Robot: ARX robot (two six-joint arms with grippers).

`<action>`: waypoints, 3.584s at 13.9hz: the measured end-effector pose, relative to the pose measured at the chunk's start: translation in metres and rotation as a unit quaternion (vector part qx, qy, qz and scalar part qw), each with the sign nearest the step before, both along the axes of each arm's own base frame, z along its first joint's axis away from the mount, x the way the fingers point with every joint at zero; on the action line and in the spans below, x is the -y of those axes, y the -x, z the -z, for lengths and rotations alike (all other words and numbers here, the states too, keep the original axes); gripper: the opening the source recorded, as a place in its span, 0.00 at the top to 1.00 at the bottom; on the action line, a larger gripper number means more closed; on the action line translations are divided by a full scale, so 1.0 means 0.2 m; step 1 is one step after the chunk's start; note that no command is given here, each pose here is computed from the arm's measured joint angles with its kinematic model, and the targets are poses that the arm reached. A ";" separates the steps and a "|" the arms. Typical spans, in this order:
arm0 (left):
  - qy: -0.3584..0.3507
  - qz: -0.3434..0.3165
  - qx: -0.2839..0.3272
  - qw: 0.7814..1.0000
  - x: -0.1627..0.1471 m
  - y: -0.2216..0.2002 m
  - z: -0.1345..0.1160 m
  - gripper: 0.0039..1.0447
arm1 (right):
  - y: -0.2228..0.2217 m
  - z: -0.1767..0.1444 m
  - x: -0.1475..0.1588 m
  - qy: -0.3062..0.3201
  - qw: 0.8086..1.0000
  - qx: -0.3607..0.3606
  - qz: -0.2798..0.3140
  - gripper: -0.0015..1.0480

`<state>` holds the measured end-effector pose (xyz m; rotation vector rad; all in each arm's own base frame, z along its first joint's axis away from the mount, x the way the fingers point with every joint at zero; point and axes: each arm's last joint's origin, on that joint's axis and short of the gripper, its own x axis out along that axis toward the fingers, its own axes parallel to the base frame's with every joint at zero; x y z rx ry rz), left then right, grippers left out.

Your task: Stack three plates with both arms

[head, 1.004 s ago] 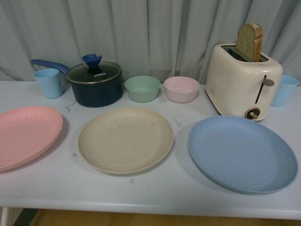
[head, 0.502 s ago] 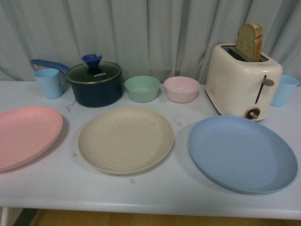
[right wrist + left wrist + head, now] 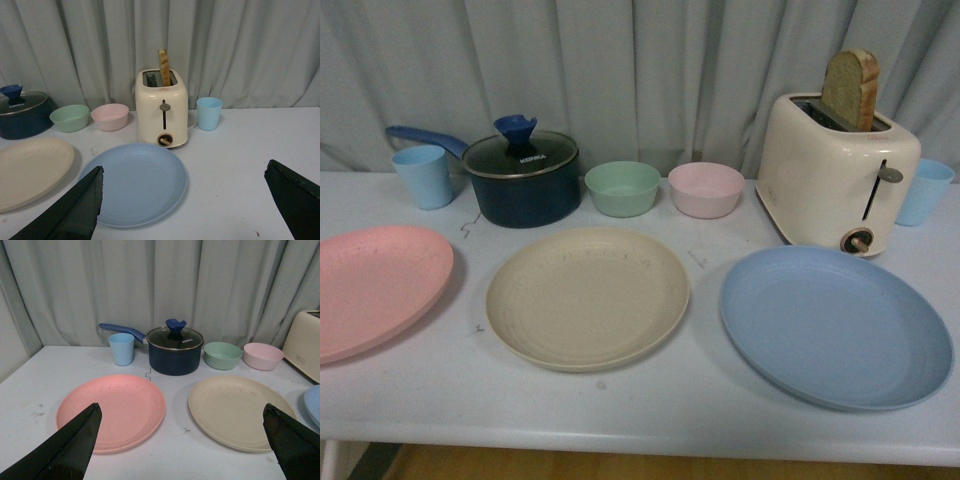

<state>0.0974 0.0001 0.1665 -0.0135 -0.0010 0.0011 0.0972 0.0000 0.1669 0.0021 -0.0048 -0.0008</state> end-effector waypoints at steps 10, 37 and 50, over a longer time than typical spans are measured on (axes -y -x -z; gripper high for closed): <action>0.000 0.000 0.000 1.000 0.00 0.00 0.00 0.06 | 0.00 0.00 0.00 0.000 1.000 0.000 0.000 0.06; 0.063 -0.152 -0.341 0.926 -0.62 -1.35 0.28 0.06 | 0.00 0.00 0.00 0.000 1.000 0.000 0.000 0.06; 0.113 -0.197 -0.353 0.908 -0.67 -1.30 0.55 0.61 | 0.00 0.00 0.00 0.000 1.000 0.000 0.000 0.06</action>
